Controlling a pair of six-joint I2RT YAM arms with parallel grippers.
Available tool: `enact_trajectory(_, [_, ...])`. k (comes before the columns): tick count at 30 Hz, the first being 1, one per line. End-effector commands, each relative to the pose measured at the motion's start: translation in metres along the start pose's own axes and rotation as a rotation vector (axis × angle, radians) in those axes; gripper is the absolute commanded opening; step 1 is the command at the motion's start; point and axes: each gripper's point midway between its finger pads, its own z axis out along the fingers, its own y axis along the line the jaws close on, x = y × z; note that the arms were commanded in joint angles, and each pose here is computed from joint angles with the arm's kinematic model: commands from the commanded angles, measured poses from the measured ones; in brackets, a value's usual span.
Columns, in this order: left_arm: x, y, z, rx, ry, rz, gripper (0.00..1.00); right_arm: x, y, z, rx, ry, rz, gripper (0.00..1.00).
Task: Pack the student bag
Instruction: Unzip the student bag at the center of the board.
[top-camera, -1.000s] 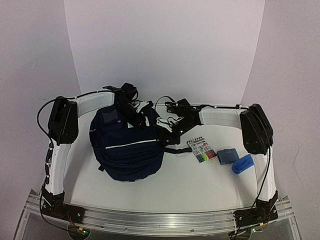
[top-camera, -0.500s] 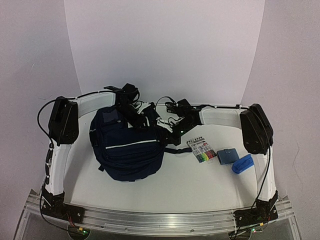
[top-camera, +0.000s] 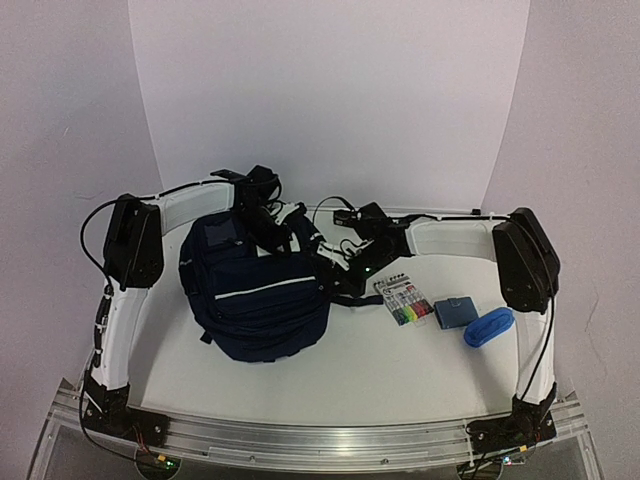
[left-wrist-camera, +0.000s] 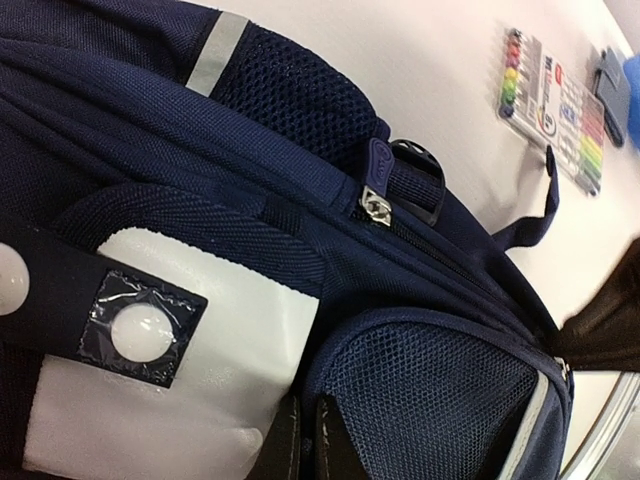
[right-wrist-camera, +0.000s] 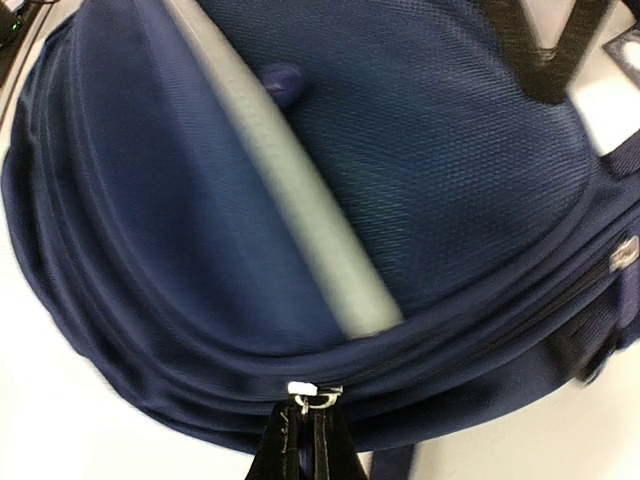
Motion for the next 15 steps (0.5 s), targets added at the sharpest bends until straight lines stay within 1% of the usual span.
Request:
enact_trajectory(1, [0.003, 0.067, -0.005, -0.227, 0.009, -0.188, 0.0, 0.0, 0.036, -0.023, -0.013, 0.027, 0.061, 0.0])
enact_trajectory(5, [0.002, 0.077, -0.003, -0.249, 0.0, -0.273, 0.0, -0.01, 0.052, -0.02, 0.006, -0.006, 0.129, 0.0])
enact_trajectory(10, [0.0, 0.079, 0.004, -0.243, -0.013, -0.367, 0.0, -0.038, 0.057, -0.005, 0.039, -0.09, 0.283, 0.0])
enact_trajectory(13, [-0.001, 0.083, 0.005, -0.259, -0.019, -0.403, 0.0, -0.047, 0.061, 0.006, 0.054, -0.115, 0.368, 0.0])
enact_trajectory(15, [-0.002, 0.085, 0.005, -0.266, -0.017, -0.417, 0.0, -0.053, 0.067, 0.007, 0.052, -0.138, 0.393, 0.0])
